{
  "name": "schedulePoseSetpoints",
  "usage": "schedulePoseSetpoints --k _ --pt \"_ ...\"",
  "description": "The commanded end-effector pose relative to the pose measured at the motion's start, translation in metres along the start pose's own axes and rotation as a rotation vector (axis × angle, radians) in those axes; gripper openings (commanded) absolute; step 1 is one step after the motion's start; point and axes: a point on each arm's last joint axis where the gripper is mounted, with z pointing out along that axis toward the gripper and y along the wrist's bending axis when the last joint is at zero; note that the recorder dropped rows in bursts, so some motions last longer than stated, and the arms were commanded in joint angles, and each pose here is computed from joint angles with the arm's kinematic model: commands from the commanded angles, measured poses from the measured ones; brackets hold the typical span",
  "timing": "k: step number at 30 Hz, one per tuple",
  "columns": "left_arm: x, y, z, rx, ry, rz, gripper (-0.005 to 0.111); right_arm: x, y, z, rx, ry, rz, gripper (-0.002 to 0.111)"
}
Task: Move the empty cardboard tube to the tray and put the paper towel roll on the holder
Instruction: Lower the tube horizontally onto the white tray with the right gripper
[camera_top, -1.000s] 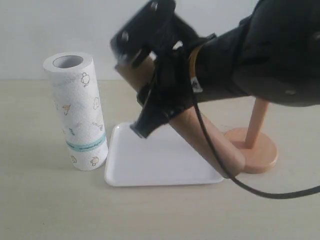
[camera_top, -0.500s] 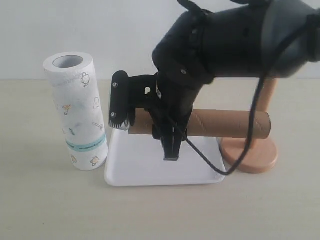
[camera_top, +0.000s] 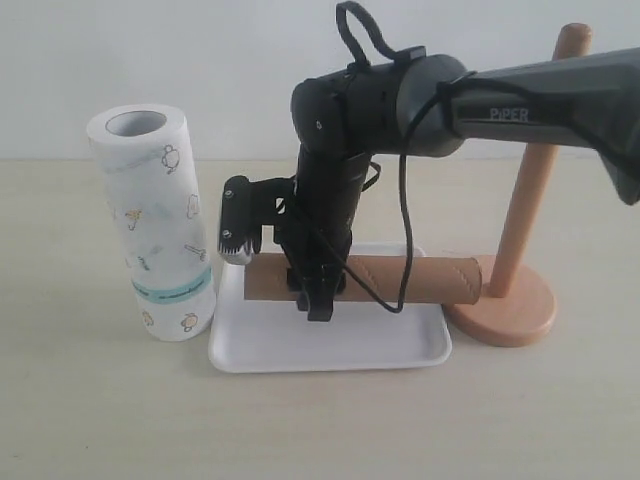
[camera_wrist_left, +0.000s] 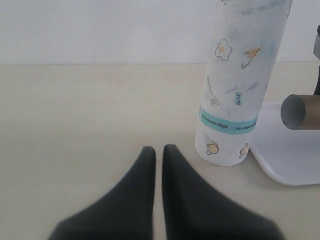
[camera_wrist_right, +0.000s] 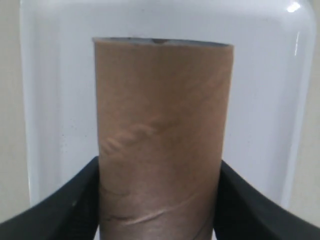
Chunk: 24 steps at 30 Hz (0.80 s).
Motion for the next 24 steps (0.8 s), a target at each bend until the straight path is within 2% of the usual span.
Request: schedulePoseSetpoints --k 1,3,5,11,13,19,24 --pt "0.0009 -0.0004 0.0000 0.008 -0.001 -0.001 0.004 -0.0007 -0.0028 0.0084 0.008 -0.009 0.023 0.000" --pt "0.0009 -0.0004 0.0000 0.008 -0.001 -0.001 0.004 -0.0006 -0.0029 0.0131 0.007 -0.009 0.050 0.001" --pt "0.0009 -0.0004 0.0000 0.008 -0.001 -0.001 0.004 -0.0010 -0.0036 0.0161 0.014 -0.014 0.068 0.008" --pt "0.0009 -0.0004 0.0000 0.008 -0.001 -0.001 0.004 -0.0033 -0.0036 0.0181 0.012 -0.039 0.113 0.050" --pt "0.0009 -0.0004 0.0000 0.008 -0.001 -0.001 0.004 -0.0038 -0.0035 0.0181 0.010 -0.045 0.118 0.058" --pt "0.0009 -0.0004 0.0000 0.008 -0.001 -0.001 0.004 -0.0054 -0.0032 0.0181 0.011 -0.055 0.123 0.067" --pt "0.0009 -0.0004 0.0000 0.008 -0.001 -0.001 0.004 -0.0046 -0.0017 0.0133 -0.005 -0.044 0.122 0.067"
